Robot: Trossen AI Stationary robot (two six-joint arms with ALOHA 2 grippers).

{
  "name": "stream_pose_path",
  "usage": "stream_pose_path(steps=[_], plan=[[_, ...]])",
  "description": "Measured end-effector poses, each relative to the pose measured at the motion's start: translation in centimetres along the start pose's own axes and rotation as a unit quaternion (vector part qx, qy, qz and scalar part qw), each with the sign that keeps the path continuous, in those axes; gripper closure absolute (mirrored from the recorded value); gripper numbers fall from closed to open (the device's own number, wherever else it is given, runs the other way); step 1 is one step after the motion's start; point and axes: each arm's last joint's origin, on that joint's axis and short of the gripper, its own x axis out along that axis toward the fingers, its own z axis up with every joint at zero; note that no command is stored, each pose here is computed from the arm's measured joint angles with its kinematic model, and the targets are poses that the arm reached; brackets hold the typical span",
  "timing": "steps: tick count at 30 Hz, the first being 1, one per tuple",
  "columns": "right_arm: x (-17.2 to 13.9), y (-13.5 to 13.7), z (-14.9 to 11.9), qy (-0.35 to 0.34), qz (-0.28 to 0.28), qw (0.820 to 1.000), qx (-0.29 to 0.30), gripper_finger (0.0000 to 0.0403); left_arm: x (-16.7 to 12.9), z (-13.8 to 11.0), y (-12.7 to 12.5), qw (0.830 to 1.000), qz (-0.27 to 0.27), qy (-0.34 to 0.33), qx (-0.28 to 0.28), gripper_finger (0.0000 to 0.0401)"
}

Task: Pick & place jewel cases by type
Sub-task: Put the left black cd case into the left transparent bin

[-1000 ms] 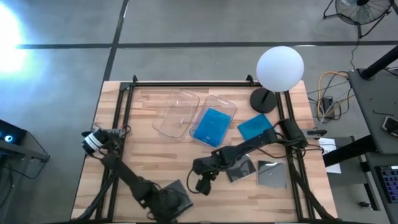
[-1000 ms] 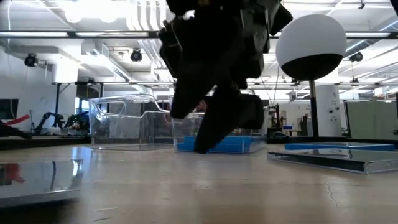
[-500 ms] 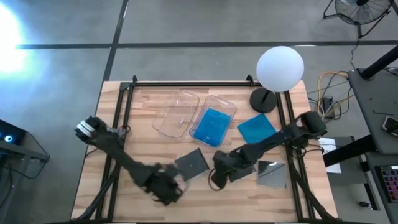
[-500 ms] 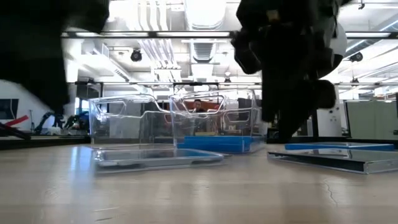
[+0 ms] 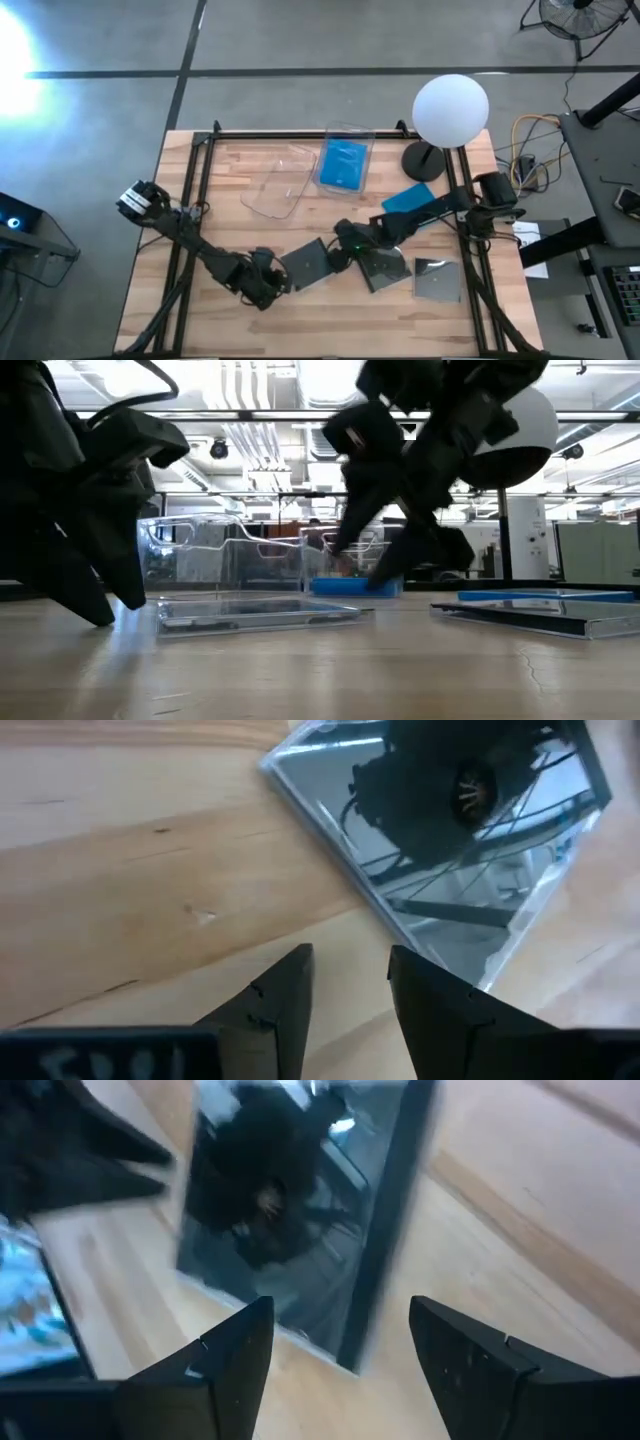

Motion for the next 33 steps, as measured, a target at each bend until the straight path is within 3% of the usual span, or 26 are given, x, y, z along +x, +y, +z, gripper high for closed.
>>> stream_pose_path(steps=[6,11,16,23,28,33], plan=[[1.0,0.6,-2.0,-0.01,-0.022,1.0,0.017,0.0174,1.6,0.2,-0.6,1.0,0.0,-0.007,0.0,0.0279],[3.2,0.8,-2.2,-0.014,-0.039,0.998,0.039,0.0174,2.3,0.0,-1.6,1.0,-0.002,-0.006,0.018,0.0279],[4.9,2.1,-2.0,0.03,-0.041,0.998,0.033,0.0174,3.0,-0.3,-1.6,0.998,0.018,0.021,0.047,0.0279],[2.8,4.7,-2.0,0.049,0.007,0.998,0.026,0.0174,3.0,-1.5,-0.6,0.994,0.025,0.049,0.096,0.0279],[-0.6,7.7,-1.4,0.014,0.109,0.994,0.006,0.0174,2.8,-2.5,0.8,0.991,0.027,0.052,0.118,0.0279],[0.0,8.4,-1.3,-0.007,0.128,0.992,0.005,0.0174,2.9,-2.8,1.6,0.991,0.02,0.055,0.123,0.0279]])
